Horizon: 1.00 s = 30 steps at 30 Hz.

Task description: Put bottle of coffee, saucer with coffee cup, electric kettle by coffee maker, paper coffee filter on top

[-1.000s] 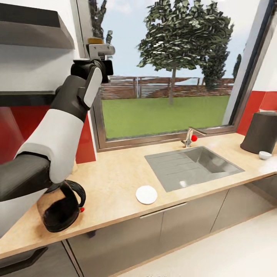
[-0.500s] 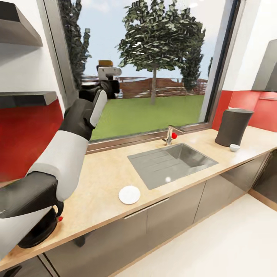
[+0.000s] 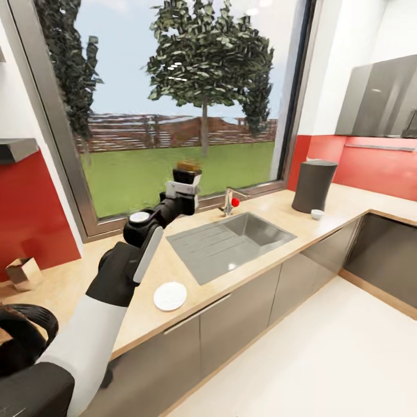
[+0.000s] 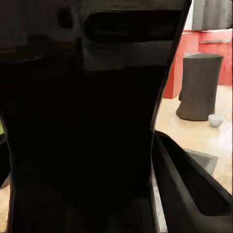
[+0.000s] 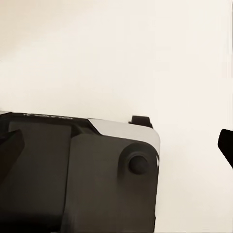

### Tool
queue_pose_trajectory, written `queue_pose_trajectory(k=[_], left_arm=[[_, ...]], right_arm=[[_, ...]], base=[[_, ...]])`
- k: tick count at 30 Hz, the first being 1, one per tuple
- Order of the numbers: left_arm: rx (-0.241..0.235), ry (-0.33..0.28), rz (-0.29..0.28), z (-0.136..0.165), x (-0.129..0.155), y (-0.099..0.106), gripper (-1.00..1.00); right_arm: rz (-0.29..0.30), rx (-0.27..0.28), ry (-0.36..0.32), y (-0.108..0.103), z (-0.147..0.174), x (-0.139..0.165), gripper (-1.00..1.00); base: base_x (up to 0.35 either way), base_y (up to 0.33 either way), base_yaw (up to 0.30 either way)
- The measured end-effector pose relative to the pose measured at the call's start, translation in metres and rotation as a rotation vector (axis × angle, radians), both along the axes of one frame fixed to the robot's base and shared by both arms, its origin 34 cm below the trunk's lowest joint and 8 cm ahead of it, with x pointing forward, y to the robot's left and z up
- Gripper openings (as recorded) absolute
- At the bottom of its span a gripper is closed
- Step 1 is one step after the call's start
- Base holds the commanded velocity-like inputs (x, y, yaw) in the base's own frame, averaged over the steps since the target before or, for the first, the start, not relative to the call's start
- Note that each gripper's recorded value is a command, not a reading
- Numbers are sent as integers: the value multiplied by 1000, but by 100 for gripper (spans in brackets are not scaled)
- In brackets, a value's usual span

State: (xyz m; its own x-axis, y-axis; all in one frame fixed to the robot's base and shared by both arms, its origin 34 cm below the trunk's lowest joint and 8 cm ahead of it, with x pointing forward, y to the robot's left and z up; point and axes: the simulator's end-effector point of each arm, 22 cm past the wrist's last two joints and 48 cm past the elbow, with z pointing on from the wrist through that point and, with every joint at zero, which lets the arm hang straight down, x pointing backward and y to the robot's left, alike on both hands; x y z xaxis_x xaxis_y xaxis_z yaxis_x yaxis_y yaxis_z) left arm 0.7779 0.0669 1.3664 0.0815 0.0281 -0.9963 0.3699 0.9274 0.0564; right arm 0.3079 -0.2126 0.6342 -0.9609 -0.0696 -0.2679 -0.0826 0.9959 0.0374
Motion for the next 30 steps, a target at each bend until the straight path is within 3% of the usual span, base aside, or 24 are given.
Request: queue_pose_trajectory(k=[1, 4, 10, 13, 25, 30], left_arm=[[4, 16, -44, -16, -9, -5, -100], [8, 40, -80, -42, -18, -10, -100], [-8, 85, -82, -95, -29, -5, -100], [-6, 72, -71, -111, -33, 4, -100], [-8, 69, -63, -129, -39, 9, -100], [-38, -7, -64, -118, -42, 9, -100]], right_arm=[[-1, 2, -32, 0, 2, 6, 100], [-1, 5, -55, 1, 4, 11, 100], [-5, 8, -65, 2, 4, 14, 100], [-7, 6, -66, 1, 4, 14, 100], [-9, 6, -67, 1, 5, 14, 100], [-9, 6, -67, 1, 5, 14, 100]], base=[[0, 0, -300], [0, 0, -300], [4, 0, -300], [176, -35, -300], [299, -119, -300], [293, -142, -244]])
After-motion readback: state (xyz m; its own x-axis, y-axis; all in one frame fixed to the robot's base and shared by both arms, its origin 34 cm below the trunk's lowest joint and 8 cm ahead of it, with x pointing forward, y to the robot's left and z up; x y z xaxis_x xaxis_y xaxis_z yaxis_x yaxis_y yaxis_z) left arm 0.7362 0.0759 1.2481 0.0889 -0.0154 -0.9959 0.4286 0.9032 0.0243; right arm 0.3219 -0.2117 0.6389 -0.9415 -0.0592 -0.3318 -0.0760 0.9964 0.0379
